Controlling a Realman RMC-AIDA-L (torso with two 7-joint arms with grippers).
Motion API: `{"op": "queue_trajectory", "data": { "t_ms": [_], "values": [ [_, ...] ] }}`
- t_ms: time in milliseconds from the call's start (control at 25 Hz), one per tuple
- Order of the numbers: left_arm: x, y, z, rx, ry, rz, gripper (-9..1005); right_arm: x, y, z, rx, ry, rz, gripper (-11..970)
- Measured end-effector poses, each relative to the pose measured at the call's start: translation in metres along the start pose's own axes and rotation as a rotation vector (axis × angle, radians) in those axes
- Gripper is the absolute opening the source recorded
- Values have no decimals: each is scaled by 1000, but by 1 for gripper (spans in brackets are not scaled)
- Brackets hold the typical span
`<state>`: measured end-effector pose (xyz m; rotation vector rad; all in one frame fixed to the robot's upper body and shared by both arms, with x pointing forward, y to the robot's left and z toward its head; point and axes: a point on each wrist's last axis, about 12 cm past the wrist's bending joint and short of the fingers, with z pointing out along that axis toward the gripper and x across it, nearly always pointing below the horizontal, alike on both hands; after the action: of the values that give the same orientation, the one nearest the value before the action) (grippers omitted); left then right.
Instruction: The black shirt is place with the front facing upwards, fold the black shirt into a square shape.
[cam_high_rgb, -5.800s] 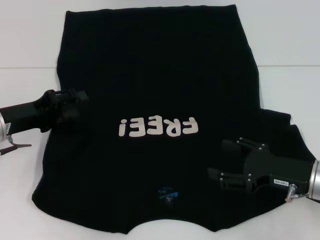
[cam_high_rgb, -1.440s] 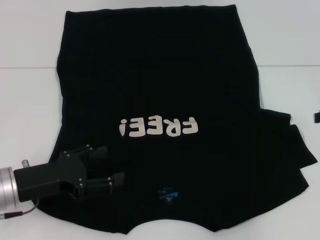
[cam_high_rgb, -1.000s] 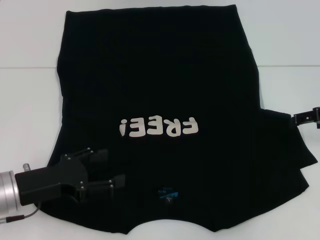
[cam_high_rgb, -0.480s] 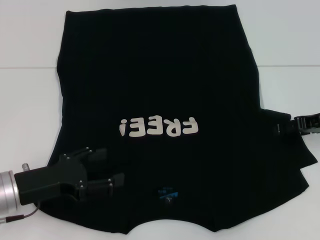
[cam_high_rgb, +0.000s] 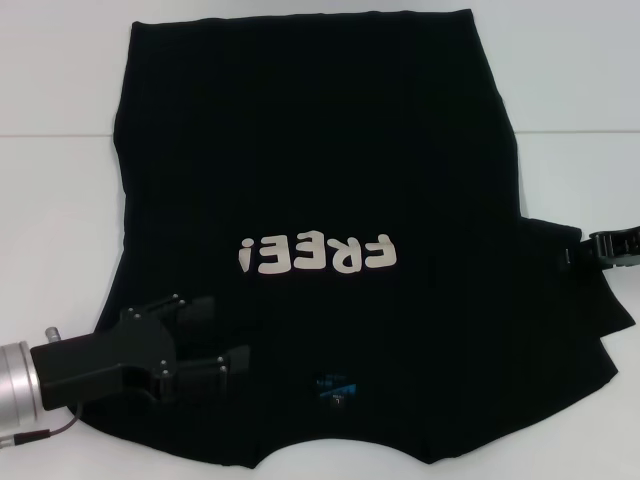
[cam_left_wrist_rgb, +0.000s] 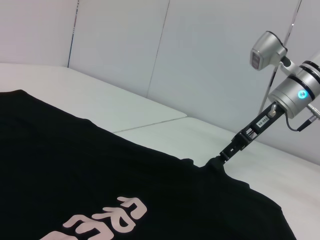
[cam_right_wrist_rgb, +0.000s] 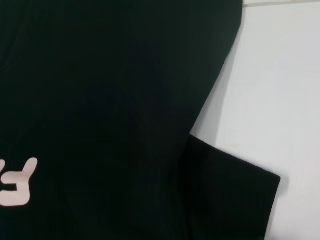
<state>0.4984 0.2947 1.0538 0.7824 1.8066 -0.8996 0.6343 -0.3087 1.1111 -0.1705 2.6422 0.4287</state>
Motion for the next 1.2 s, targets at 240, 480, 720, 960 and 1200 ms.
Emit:
{"op": "queue_trajectory", "data": {
  "t_ms": [240, 480, 720, 960, 1200],
  "values": [
    [0, 0, 0, 1, -1, -1, 903, 0, 0, 1, 6, -1, 0, 525],
    [0, 0, 1, 2, -2, 0, 903, -1, 1, 1, 5, -2, -4, 321],
    [0, 0, 1, 0, -7, -2, 903, -1, 2, 2, 4, -1, -5, 208],
    [0, 0, 1, -5, -5, -5, 903, -2, -1, 0, 9, -6, -1, 15],
    [2, 0, 1, -6, -4, -9, 903, -1, -18, -11, 23, -38, 48, 17]
  ]
}}
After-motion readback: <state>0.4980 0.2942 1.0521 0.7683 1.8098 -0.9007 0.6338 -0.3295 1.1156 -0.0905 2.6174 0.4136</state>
